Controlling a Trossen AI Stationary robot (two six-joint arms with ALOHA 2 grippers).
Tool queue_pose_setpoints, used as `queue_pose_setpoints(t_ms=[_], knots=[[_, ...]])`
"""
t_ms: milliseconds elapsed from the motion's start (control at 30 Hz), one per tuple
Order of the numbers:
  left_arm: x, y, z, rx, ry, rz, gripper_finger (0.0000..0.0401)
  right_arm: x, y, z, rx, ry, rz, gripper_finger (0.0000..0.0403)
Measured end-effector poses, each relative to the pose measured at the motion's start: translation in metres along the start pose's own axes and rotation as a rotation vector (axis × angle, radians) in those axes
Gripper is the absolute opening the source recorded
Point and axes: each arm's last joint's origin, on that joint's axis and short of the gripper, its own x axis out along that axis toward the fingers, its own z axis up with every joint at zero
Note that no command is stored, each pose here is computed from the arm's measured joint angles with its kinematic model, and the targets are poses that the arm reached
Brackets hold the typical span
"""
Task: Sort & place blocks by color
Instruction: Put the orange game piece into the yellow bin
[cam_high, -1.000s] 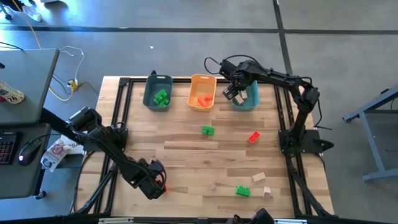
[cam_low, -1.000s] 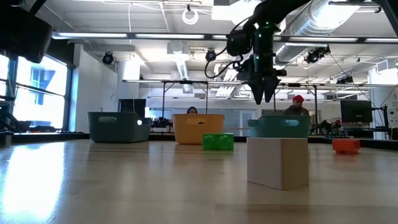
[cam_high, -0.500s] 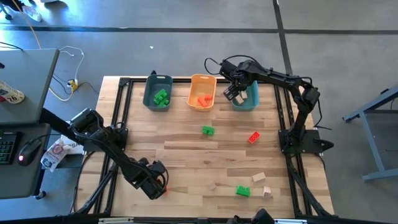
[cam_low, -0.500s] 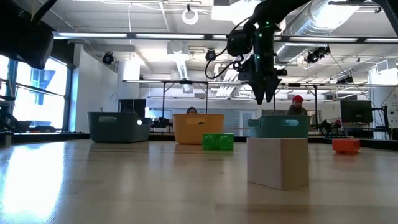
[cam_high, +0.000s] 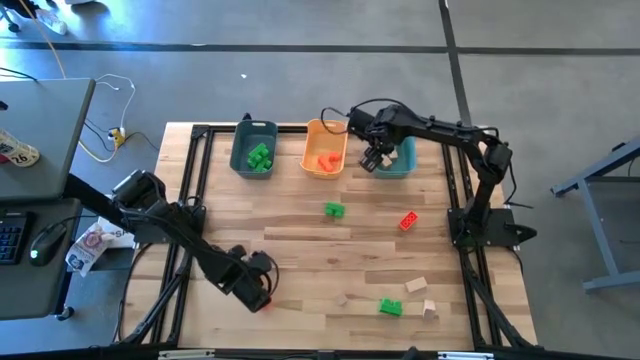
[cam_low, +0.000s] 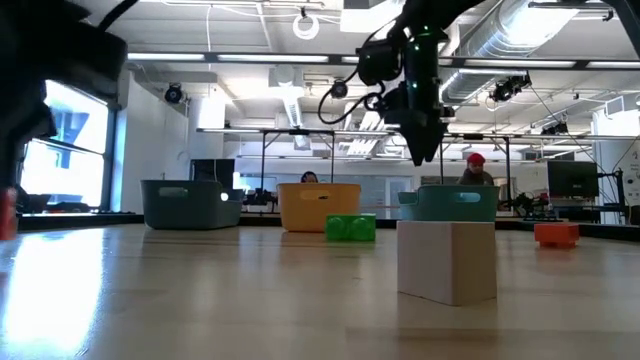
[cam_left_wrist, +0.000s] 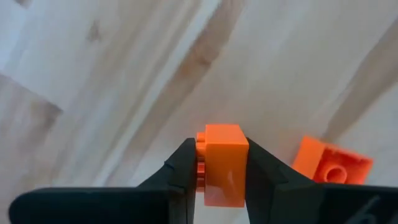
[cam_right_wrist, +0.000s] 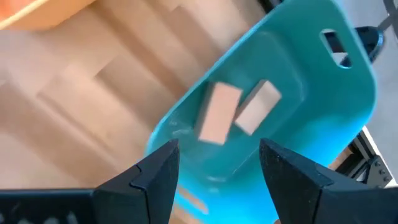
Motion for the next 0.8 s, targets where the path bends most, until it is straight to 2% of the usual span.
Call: queue_pose_setpoints(t_ms=[233,433,633,800], knots=[[-0.019,0.013,0.028,0.029,-0.062,-0.05,0.0075,-0.01,0.031,-0.014,-0.116,0.039,-0.001,0.0209],[-0.039,0.034,0.057,0.054,-0.183,-0.058,0.0072,-0.025,0.064,-0.034,-0.186,0.053,-0.001,0.0209],[-0.054,0.057,0.084,0.061,-0.297,-0.022,0.0073,-0.04,0.097,-0.051,-0.245,0.007,0.013,0.0209],[-0.057,0.076,0.104,0.072,-0.357,0.05,0.0074,-0.049,0.122,-0.064,-0.269,-0.045,0.032,0.0209]])
